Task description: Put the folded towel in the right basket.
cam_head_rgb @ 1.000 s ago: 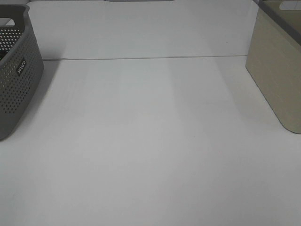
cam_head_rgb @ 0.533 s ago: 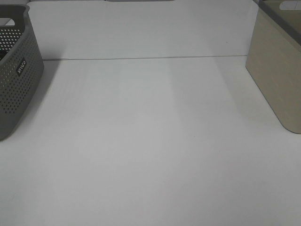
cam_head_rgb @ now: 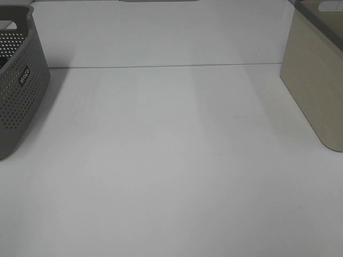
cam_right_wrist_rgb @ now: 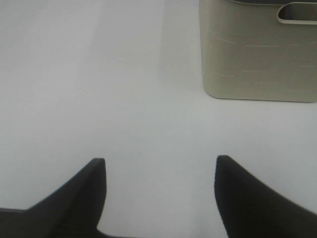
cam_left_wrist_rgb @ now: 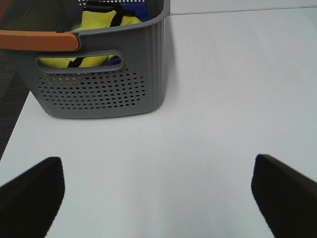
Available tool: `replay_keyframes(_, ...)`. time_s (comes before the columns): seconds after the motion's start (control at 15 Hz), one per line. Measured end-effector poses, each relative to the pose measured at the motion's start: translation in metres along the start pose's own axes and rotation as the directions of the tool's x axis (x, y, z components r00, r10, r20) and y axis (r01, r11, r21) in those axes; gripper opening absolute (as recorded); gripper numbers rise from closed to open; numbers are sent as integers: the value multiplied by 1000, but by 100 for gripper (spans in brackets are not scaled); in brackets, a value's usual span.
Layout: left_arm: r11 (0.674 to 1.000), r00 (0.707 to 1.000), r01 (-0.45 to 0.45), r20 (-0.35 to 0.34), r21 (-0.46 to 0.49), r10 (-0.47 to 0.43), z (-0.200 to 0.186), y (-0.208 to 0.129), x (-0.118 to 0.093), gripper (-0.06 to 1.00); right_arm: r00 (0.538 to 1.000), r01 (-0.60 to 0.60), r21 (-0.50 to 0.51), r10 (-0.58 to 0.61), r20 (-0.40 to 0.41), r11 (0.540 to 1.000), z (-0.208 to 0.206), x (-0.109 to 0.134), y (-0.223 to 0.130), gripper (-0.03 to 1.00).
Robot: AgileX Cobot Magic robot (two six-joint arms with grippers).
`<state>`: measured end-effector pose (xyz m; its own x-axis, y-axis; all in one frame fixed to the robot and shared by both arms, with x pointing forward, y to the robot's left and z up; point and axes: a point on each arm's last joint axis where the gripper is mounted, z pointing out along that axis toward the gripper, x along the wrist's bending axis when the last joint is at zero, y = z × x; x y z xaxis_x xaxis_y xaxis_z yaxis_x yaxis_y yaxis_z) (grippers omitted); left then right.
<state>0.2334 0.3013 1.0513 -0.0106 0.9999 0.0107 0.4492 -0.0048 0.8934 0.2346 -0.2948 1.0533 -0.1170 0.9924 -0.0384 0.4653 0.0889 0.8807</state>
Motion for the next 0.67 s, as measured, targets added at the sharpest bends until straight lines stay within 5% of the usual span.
replay_keyframes(0.67,1000,1000,0,0,0,0,0,0,0,97,1000,-2,-19,2,-4,1000,-2,1,-2,61)
